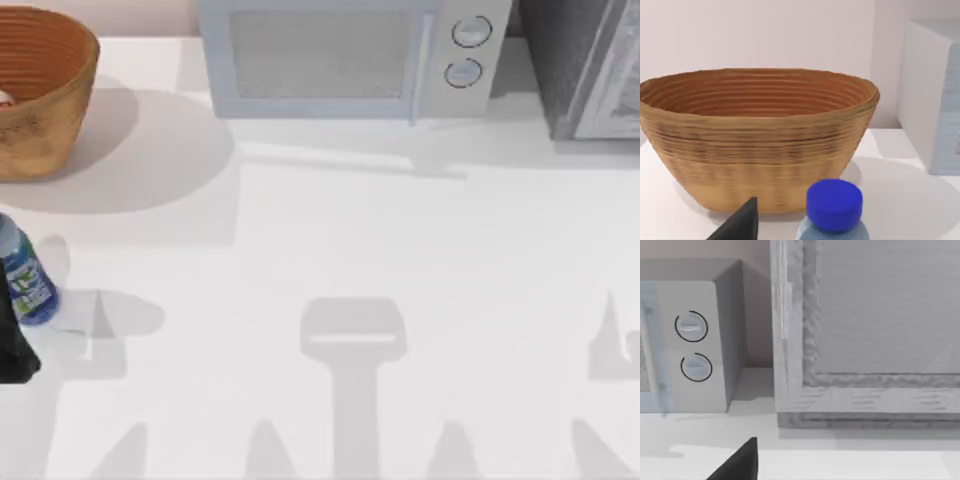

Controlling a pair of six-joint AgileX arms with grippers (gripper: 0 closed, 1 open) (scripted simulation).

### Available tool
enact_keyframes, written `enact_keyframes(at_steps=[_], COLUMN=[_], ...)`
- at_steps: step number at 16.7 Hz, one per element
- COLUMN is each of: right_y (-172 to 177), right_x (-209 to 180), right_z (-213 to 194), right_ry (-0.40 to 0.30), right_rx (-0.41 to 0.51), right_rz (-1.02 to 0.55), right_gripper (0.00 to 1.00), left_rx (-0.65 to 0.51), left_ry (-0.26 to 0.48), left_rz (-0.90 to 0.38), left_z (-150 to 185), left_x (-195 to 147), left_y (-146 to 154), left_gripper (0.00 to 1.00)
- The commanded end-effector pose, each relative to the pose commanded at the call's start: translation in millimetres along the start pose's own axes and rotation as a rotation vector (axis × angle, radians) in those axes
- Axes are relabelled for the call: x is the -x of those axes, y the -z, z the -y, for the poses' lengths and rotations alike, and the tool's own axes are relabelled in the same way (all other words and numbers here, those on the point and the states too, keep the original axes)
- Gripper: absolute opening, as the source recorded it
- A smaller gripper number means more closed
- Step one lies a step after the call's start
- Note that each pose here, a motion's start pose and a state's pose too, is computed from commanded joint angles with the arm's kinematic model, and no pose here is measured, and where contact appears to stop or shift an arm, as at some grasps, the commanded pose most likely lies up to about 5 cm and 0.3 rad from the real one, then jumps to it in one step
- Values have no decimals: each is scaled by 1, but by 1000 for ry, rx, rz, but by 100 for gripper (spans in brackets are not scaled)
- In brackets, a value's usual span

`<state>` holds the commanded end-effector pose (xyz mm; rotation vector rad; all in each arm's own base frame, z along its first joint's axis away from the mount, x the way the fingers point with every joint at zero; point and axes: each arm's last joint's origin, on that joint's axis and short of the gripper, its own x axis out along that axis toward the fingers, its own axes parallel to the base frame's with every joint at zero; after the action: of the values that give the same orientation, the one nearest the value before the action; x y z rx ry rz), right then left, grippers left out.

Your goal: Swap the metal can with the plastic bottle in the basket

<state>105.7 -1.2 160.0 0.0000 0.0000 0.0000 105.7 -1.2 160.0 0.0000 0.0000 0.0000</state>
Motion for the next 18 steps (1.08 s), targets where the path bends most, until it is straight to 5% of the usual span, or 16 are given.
enact_keyframes(at_steps=[7,13,18], right_y=[0,0,0], right_x=[0,0,0], right_z=[0,0,0], right_ry=[0,0,0], right_rx=[0,0,0], right_rz=[0,0,0], right_gripper=[100,100,100], left_rx=[-2,-4,9], left_ry=[-28,-48,-37], left_rz=[-101,-320,-548], left_z=[-3,-12,-28], left_x=[-3,-33,-102], left_y=[-18,-89,-151], left_gripper=[100,100,100])
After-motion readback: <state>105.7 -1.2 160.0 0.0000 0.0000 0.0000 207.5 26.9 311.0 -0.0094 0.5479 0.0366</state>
